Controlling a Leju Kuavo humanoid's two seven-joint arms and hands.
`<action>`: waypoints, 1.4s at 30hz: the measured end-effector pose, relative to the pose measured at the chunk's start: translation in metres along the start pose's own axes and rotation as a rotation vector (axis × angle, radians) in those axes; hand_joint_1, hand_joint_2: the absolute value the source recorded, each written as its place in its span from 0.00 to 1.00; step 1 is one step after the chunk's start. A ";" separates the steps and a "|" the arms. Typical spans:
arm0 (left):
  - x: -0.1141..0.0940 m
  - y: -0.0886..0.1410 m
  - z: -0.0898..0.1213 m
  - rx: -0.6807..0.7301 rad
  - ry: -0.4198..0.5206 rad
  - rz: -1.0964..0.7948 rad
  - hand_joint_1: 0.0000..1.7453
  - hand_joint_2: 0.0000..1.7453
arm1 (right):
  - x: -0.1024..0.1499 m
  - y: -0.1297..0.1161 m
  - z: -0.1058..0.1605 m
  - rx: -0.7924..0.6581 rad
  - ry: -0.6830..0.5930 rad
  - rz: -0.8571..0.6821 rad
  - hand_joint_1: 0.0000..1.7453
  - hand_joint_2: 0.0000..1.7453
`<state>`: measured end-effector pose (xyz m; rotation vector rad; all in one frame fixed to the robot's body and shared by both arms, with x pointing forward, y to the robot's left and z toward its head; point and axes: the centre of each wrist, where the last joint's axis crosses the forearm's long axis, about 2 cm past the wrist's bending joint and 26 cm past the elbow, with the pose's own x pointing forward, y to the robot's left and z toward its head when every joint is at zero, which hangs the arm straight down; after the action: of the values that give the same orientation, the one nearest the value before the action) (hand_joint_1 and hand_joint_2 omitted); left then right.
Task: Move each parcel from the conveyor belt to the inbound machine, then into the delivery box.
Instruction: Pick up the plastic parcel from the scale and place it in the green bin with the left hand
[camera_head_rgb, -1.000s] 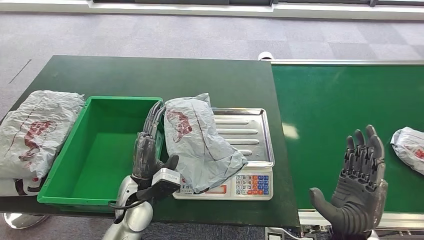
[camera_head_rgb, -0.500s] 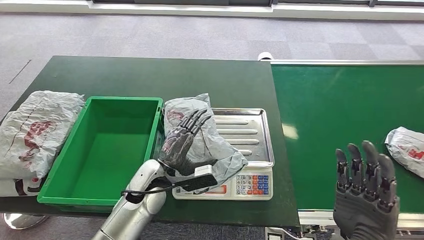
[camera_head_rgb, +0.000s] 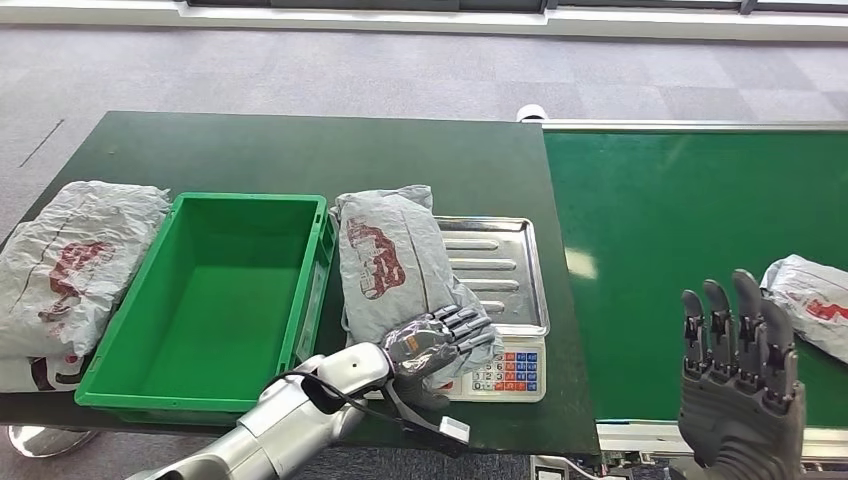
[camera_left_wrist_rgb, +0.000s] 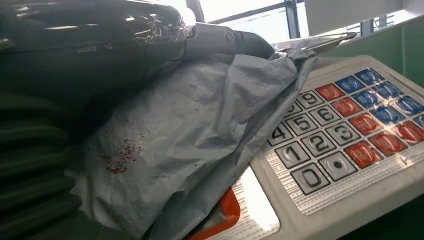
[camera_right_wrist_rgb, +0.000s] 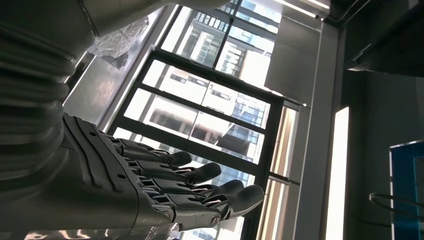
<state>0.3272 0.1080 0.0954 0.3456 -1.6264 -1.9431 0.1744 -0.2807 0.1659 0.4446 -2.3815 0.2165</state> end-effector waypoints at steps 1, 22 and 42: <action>-0.001 -0.001 0.000 -0.013 -0.004 -0.004 0.00 1.00 | -0.001 0.000 0.000 0.000 0.005 0.001 0.00 1.00; -0.011 0.007 -0.003 -0.063 -0.046 -0.025 1.00 1.00 | -0.010 -0.003 0.002 -0.022 0.026 0.001 0.00 1.00; -0.009 0.025 0.001 0.097 -0.083 -0.043 1.00 1.00 | -0.004 -0.002 0.019 -0.048 0.060 0.013 0.00 1.00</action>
<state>0.3405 0.1120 0.1184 0.3448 -1.7842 -1.9383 0.1666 -0.2871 0.1491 0.3951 -2.3263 0.1763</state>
